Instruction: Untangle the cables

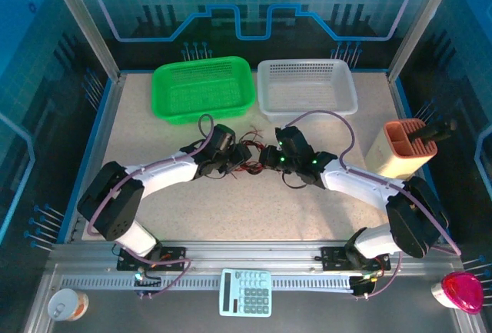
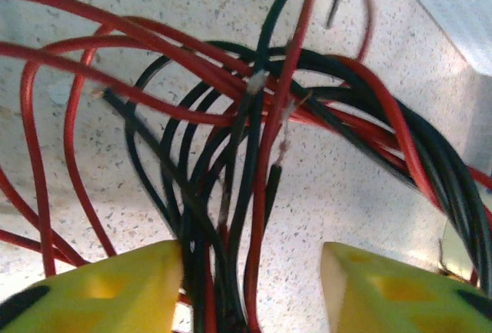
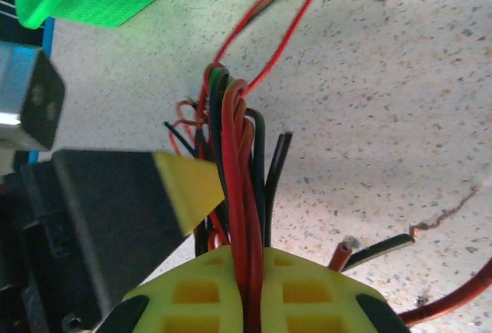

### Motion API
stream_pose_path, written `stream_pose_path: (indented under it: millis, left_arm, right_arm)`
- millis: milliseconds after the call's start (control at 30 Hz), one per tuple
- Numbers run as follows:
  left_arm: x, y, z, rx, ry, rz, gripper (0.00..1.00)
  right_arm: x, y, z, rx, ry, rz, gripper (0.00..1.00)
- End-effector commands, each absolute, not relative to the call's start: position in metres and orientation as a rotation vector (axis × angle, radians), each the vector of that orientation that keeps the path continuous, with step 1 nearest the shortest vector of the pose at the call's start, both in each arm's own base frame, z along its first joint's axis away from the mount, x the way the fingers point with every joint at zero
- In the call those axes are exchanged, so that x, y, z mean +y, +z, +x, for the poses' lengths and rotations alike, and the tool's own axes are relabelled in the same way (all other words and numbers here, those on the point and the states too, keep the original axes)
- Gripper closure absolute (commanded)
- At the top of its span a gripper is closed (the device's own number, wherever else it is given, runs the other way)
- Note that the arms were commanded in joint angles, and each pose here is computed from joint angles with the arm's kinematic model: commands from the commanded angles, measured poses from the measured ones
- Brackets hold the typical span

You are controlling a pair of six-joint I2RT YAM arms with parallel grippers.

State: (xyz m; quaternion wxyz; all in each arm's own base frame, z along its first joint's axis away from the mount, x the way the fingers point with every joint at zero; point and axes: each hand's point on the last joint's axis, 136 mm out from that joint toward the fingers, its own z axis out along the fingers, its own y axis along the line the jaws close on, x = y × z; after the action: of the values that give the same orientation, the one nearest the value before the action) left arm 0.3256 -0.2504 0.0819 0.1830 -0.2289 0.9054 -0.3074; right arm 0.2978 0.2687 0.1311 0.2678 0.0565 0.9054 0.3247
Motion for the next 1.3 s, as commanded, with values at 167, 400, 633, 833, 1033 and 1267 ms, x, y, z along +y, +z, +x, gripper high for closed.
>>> stream_pose_path:
  millis: [167,400,633,833,1033,1267]
  left_arm:
    - [-0.273,0.077,0.333,2.568,-0.95,-0.611,0.8]
    - [-0.264,0.101,0.327,2.529,-0.967,-0.576,1.0]
    - [-0.232,0.141,0.322,2.384,-1.155,-0.677,1.0]
    - [-0.228,0.15,0.316,2.385,-1.173,-0.63,1.0]
    - [-0.237,0.134,0.313,2.408,-1.239,-0.614,1.0]
    - [-0.232,0.107,0.312,2.458,-1.169,-0.66,0.91]
  right_arm:
    - [0.277,0.154,0.298,2.378,0.984,0.154,1.0]
    - [0.241,0.124,0.311,2.422,0.771,0.185,1.0]
    - [0.189,0.057,0.329,2.546,0.56,0.301,1.0]
    - [0.202,0.053,0.331,2.557,0.65,0.274,1.0]
    - [0.215,0.07,0.335,2.549,0.677,0.196,0.52]
    - [0.207,0.119,0.337,2.465,0.674,0.154,0.25]
